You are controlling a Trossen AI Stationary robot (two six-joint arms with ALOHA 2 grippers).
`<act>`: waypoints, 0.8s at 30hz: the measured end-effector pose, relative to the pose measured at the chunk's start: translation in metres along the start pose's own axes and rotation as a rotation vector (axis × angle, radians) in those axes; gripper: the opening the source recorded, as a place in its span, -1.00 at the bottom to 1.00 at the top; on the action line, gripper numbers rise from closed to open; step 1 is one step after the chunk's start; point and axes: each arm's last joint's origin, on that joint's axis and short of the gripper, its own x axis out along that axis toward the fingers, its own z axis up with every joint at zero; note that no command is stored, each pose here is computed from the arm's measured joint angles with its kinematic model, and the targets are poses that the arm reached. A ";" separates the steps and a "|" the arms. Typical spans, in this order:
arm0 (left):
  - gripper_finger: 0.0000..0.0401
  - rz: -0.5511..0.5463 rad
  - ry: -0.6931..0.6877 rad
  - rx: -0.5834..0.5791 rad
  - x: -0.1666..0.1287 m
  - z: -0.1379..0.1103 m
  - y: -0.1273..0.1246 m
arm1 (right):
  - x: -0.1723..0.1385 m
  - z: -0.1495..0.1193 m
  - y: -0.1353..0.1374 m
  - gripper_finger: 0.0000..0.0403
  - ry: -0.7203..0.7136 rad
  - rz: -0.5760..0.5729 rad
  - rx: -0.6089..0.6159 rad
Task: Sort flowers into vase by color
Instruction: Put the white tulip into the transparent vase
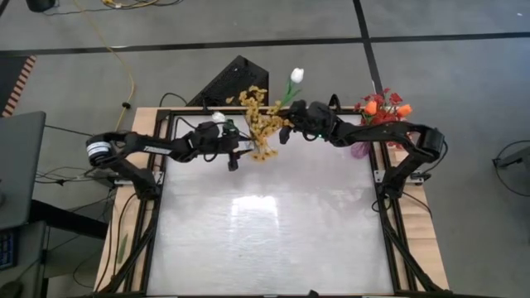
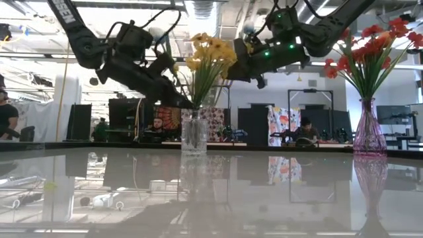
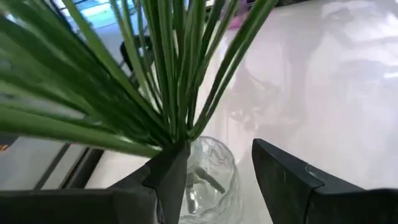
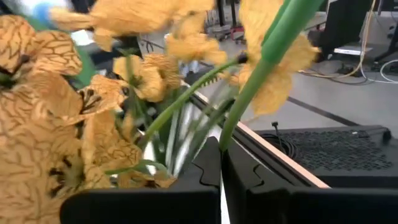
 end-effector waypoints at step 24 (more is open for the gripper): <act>-0.15 -0.016 0.066 -0.066 -0.002 -0.018 0.018 | -0.017 0.010 0.042 -0.88 -0.019 0.031 -0.085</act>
